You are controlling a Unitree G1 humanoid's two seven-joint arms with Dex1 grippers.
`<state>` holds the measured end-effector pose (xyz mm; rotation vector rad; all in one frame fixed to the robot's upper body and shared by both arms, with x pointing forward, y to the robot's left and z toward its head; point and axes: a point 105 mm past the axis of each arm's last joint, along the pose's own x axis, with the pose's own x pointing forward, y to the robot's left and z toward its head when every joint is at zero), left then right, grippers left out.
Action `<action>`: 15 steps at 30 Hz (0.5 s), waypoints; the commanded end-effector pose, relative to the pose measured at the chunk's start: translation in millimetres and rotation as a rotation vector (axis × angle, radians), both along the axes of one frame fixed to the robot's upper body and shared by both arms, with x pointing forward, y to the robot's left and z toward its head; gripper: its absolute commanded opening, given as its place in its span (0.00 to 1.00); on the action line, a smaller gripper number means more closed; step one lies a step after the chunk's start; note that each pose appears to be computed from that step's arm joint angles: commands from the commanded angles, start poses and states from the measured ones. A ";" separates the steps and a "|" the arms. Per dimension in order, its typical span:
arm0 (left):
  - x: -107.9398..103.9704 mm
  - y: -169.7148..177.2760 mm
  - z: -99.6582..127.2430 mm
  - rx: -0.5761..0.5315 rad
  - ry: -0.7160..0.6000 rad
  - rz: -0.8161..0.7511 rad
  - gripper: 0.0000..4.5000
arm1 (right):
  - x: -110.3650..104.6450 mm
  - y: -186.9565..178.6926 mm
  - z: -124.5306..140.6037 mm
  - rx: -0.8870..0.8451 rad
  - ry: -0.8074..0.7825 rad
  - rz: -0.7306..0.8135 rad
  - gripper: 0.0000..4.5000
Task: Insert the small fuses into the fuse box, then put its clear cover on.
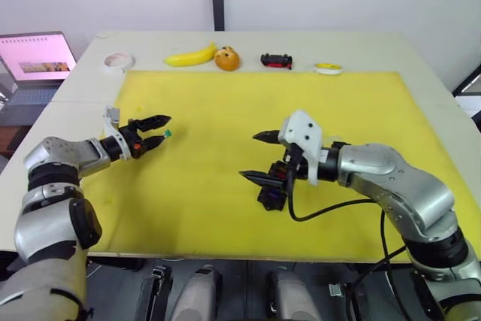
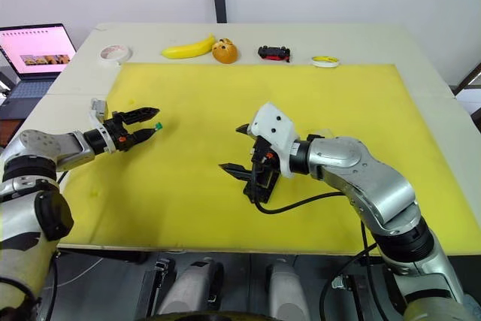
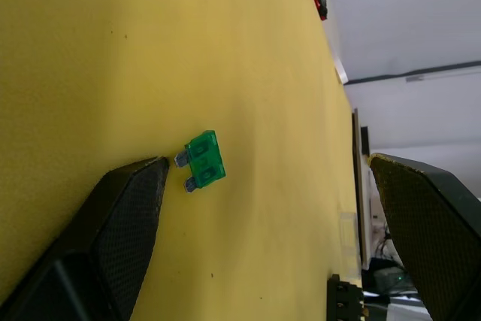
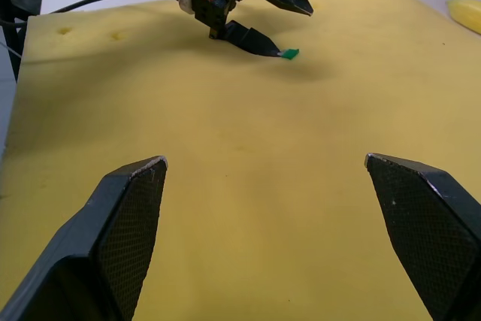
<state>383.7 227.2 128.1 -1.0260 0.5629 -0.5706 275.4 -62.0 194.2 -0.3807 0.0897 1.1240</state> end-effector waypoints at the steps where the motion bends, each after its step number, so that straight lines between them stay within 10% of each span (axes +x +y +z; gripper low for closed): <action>1: -0.6 -19.4 -15.5 -0.006 0.055 -0.045 1.00 | 1.2 -4.5 12.9 0.005 -0.054 -0.015 1.00; 15: 0.6 -35.2 -17.3 -0.001 0.058 -0.098 1.00 | 3.9 -7.0 14.4 0.004 -0.057 -0.031 1.00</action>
